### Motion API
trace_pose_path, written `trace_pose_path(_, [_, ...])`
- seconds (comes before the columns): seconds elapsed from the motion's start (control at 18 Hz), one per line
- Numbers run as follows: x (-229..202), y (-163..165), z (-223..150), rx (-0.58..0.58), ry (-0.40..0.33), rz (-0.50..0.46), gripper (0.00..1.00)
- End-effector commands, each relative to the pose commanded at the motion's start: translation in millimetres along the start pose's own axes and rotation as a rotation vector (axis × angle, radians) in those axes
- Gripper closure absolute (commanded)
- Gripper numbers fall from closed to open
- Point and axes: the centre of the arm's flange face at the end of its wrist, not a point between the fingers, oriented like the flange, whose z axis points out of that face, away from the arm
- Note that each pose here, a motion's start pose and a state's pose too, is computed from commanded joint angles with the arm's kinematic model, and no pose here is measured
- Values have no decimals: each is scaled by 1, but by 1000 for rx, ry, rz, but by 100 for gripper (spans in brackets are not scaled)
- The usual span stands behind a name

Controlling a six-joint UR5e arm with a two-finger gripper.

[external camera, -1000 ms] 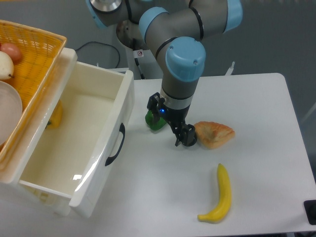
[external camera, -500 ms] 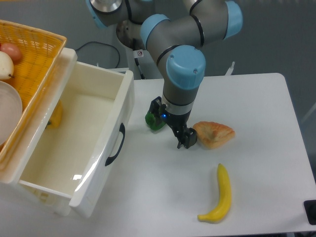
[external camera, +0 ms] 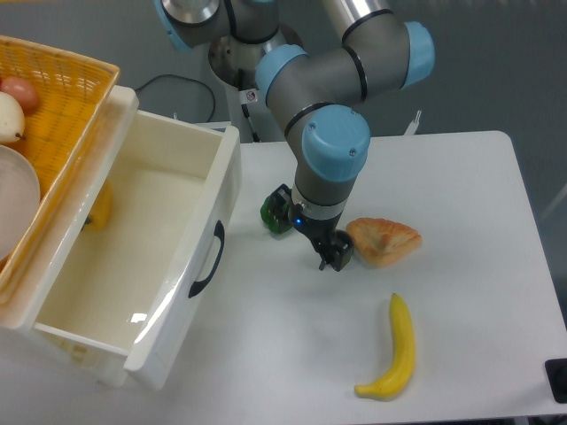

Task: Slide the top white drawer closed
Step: 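Lift the gripper away from the green pepper and open it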

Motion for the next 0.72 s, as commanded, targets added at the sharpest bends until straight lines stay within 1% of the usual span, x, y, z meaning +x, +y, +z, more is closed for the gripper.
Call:
trace_pose_path(0.17, [-2,0,3,-2,4,-2,0])
trace_pose_path(0.33, [-8,-2,5,16,-31,-5,0])
trace_pose_path(0.44, [-15,-6,7,38,-80,-38,0])
trace_pose_path(0.5, [-18,-7,9,42,-90,-53,0])
trace_pose_path(0.72, [-22,-8,8,44,-98,-114,0])
